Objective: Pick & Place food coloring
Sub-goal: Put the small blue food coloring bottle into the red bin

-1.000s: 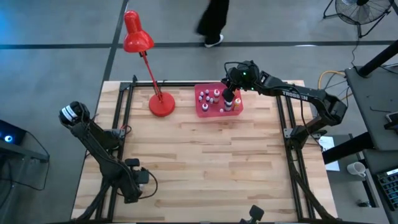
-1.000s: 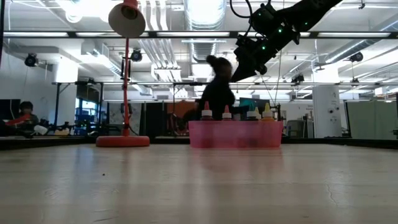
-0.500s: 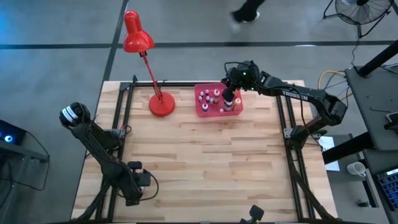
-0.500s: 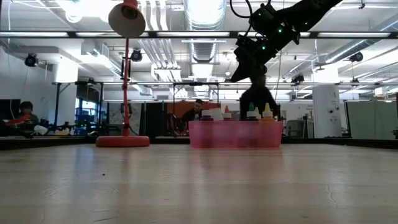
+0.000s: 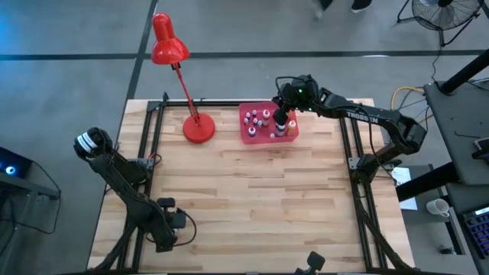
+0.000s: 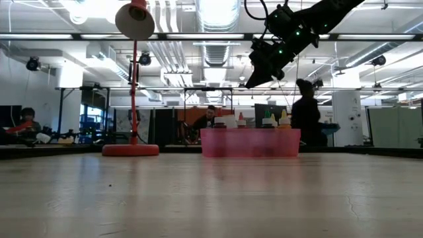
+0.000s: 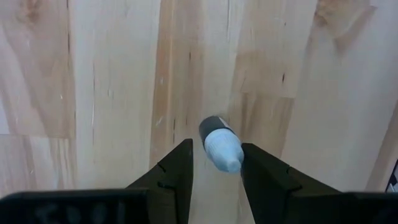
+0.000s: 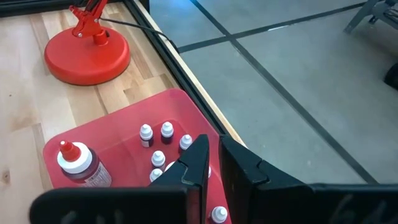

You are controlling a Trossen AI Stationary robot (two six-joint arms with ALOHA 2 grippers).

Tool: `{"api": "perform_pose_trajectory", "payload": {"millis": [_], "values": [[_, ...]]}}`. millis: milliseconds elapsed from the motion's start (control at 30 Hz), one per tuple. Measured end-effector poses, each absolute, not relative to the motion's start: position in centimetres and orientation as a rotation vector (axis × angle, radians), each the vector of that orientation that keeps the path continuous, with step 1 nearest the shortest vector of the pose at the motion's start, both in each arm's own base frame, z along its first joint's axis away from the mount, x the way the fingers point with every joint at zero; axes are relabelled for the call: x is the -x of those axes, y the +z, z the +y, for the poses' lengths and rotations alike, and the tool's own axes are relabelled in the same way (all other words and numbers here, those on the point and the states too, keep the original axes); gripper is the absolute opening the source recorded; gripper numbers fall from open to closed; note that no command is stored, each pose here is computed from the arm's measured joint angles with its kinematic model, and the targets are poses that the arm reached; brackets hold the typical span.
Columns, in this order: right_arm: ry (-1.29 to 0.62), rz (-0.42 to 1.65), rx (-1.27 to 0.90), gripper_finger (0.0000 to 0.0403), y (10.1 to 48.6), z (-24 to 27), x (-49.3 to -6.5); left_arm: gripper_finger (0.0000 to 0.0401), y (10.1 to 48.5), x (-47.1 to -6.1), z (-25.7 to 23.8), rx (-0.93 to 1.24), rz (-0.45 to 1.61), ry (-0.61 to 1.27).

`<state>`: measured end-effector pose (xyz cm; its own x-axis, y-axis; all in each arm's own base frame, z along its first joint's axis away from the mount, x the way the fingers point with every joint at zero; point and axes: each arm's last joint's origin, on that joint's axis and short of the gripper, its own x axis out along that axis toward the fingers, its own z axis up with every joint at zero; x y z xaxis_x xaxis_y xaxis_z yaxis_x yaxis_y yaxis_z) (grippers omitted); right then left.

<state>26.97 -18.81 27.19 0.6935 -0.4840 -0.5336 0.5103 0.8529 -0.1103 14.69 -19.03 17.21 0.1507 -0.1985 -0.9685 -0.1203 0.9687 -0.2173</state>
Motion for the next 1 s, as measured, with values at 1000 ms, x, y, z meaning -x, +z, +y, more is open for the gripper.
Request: {"api": "perform_pose_trajectory", "payload": {"millis": [1000], "values": [[-0.699, 0.528, 0.009, 0.0028, 33.1, -17.7, -24.7, 0.0032, 17.8, -19.0, -11.9, 0.353, 1.45, 0.211]]}}
